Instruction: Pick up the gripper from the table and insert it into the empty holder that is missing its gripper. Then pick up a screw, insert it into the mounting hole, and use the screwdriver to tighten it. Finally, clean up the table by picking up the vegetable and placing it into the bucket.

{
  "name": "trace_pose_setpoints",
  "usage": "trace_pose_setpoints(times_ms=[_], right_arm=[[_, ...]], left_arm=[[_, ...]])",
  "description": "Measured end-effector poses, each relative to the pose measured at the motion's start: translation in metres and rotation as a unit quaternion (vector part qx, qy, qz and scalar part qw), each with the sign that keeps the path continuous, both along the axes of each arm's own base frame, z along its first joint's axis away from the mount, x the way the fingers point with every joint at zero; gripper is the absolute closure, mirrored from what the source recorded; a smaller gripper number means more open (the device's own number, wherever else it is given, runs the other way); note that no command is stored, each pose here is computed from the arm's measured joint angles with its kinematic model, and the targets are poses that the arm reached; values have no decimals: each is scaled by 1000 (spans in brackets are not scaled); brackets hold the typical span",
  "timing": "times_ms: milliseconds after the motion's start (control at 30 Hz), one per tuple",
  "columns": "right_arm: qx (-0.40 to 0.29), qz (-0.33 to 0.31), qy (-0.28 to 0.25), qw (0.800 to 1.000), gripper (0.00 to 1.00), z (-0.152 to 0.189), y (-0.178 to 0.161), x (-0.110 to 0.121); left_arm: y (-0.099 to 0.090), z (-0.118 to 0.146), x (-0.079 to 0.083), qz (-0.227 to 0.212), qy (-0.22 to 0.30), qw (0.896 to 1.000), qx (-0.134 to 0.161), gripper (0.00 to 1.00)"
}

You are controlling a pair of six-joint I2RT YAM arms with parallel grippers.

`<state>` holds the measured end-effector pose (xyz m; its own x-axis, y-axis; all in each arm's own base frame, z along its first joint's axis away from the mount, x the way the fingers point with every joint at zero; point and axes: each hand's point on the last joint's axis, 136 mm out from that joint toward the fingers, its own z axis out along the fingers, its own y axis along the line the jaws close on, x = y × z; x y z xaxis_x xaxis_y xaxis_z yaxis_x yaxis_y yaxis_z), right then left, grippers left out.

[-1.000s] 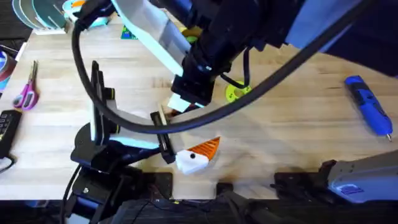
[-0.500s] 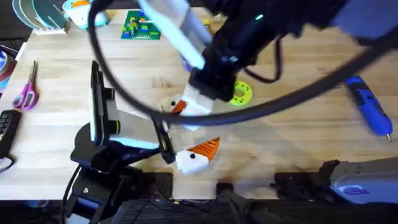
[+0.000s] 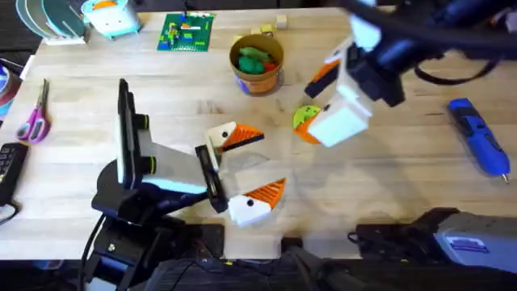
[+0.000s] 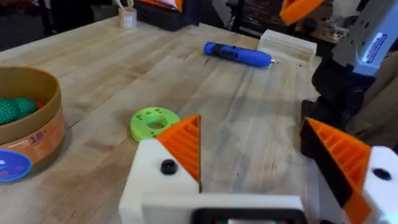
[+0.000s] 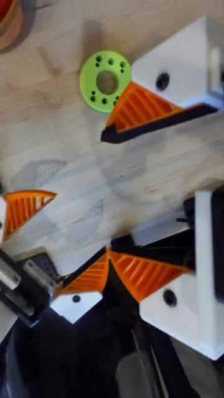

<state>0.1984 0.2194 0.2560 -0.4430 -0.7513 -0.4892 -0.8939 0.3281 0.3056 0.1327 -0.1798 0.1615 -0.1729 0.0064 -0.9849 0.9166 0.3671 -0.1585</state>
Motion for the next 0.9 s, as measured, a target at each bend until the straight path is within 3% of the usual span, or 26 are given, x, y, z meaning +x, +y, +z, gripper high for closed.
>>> trace_pose_setpoints(times_ms=[333, 500, 767, 800, 900], right_arm=[[141, -104, -39, 984, 26, -3, -59, 3], [204, -118, -28, 971, 24, -21, -64, -9], [231, -118, 2, 966, 25, -30, -61, -17], [232, -118, 2, 965, 25, -30, -61, -17], [237, -116, -1, 965, 25, -28, -60, -17]], left_arm=[[0, 0, 0, 0, 0, 1000, 0, 9], [0, 0, 0, 0, 0, 1000, 0, 9], [0, 0, 0, 0, -1, 1000, 0, 41], [0, 0, 0, 0, -1, 1000, 0, 117], [0, 0, 0, 0, -1, 1000, 0, 569]])
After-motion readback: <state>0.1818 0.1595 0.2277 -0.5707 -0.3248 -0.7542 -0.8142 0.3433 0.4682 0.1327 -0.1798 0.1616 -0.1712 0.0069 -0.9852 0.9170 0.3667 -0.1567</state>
